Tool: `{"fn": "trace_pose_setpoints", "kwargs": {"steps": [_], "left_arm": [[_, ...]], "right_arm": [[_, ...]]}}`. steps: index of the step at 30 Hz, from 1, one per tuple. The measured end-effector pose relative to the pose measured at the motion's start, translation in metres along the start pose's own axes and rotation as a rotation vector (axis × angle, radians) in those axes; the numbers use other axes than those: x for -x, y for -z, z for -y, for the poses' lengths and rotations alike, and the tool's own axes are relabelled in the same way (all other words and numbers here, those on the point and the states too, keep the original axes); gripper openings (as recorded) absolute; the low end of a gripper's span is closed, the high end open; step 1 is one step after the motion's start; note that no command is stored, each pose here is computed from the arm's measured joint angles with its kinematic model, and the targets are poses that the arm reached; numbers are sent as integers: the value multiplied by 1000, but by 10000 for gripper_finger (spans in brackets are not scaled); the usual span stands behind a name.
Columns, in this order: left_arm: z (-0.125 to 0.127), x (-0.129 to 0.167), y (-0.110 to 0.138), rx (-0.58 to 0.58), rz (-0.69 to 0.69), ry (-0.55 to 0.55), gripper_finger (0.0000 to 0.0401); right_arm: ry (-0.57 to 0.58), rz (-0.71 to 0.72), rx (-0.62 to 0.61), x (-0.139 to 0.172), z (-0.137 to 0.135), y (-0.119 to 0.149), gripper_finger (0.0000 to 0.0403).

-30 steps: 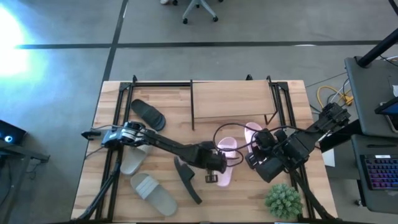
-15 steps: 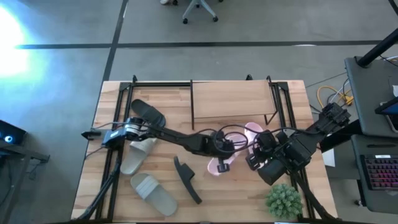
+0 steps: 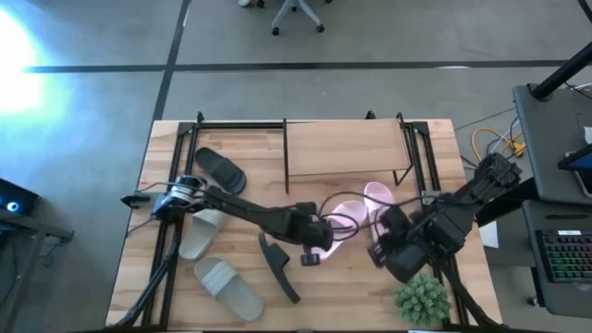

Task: Pick and place slides into the shelf
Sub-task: Move the left pink slide to the center of the table

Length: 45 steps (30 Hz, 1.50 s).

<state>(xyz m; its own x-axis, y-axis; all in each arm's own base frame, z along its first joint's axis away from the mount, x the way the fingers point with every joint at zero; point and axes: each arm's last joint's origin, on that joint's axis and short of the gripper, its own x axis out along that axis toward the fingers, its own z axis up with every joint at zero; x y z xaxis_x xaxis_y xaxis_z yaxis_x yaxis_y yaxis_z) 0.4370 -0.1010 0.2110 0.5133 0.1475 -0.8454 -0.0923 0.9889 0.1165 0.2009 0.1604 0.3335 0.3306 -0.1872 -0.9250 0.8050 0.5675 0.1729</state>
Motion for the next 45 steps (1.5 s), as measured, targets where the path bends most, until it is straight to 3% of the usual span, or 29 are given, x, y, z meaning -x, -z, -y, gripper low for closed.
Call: {"fn": "trace_pose_setpoints", "kwargs": {"steps": [4,9,17,24,26,29,32,35,41,45], "left_arm": [[-2,-7,19,111,-63,-16,8],[-2,-15,40,197,-93,-26,8],[6,-15,52,228,38,60,8],[10,-10,59,384,186,121,8],[10,-9,65,406,209,114,8],[9,-10,75,406,137,81,8],[7,-18,89,398,8,57,8],[6,-23,94,441,-15,39,8],[9,-25,95,549,109,64,8],[10,-26,92,531,137,74,8]], "right_arm": [[-90,-24,-36,-15,-8,19,76],[-117,-32,-102,-52,-7,34,36],[-28,-14,-191,-99,13,39,9],[-143,1,-277,-127,12,37,9],[-149,42,-337,-130,15,37,9],[-194,90,-380,-124,16,33,9],[-306,126,-342,-105,8,25,9],[-350,157,-330,-87,8,16,9],[-261,105,-442,-97,31,19,9],[-251,21,-484,-117,38,29,9]]}}
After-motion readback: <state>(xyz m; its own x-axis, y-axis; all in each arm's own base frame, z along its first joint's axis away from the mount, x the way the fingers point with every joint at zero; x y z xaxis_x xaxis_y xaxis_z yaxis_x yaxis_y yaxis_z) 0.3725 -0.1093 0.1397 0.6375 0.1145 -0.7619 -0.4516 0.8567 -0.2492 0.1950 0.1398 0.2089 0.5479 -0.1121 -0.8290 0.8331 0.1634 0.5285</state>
